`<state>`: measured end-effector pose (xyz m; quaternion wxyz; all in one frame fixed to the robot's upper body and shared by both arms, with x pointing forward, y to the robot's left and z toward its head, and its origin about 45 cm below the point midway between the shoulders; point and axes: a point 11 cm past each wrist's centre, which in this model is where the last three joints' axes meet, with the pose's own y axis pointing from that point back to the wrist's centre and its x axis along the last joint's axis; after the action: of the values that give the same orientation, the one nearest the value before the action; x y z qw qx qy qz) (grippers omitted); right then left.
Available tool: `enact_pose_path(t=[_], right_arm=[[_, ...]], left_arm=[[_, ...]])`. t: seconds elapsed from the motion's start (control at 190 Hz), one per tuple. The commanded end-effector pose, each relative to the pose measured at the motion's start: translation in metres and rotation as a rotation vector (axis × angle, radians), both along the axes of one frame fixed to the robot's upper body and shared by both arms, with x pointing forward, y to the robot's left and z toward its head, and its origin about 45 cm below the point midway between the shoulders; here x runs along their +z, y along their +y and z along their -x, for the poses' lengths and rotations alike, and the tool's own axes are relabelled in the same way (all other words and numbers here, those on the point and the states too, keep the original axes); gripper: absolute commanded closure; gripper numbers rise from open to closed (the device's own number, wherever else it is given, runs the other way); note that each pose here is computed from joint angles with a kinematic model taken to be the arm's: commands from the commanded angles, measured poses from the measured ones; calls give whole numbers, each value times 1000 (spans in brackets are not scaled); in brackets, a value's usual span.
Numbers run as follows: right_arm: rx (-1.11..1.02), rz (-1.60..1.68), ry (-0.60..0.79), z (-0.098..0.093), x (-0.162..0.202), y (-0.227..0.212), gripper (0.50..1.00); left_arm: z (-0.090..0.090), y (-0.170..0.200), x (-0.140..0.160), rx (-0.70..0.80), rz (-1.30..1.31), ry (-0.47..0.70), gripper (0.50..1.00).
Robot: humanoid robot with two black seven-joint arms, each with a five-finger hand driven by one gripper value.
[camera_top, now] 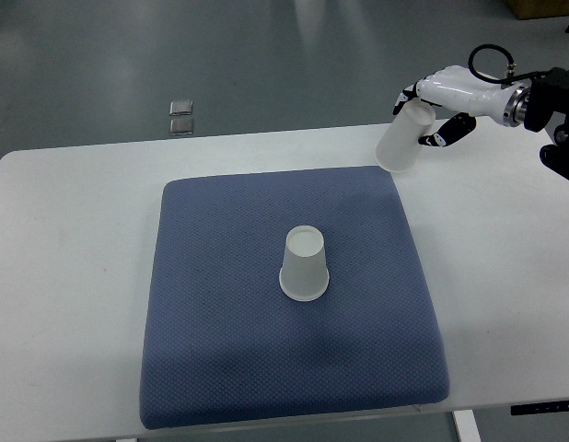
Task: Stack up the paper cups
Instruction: 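Carry the held cup over the inverted cup on the pad, then lower the held cup onto the inverted cup with the right hand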
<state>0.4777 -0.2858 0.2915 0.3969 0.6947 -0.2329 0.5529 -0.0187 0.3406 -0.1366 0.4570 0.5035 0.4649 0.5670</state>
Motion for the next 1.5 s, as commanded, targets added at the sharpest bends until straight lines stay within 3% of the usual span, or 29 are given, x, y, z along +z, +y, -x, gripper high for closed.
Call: enact_pose_path(t=[0.0, 0.404, 0.714, 1.497], right_arm=[[92, -64, 57, 13, 21, 26, 971], [339, -131, 140, 50, 65, 97, 971], [430, -126, 178, 71, 65, 124, 973], [519, 1, 150, 84, 41, 145, 1000]], left_arm=[[0, 0, 0, 0, 0, 0, 500], [0, 0, 0, 0, 0, 0, 500], [-1, 0, 0, 0, 0, -2, 500], [0, 0, 0, 0, 0, 0, 500]])
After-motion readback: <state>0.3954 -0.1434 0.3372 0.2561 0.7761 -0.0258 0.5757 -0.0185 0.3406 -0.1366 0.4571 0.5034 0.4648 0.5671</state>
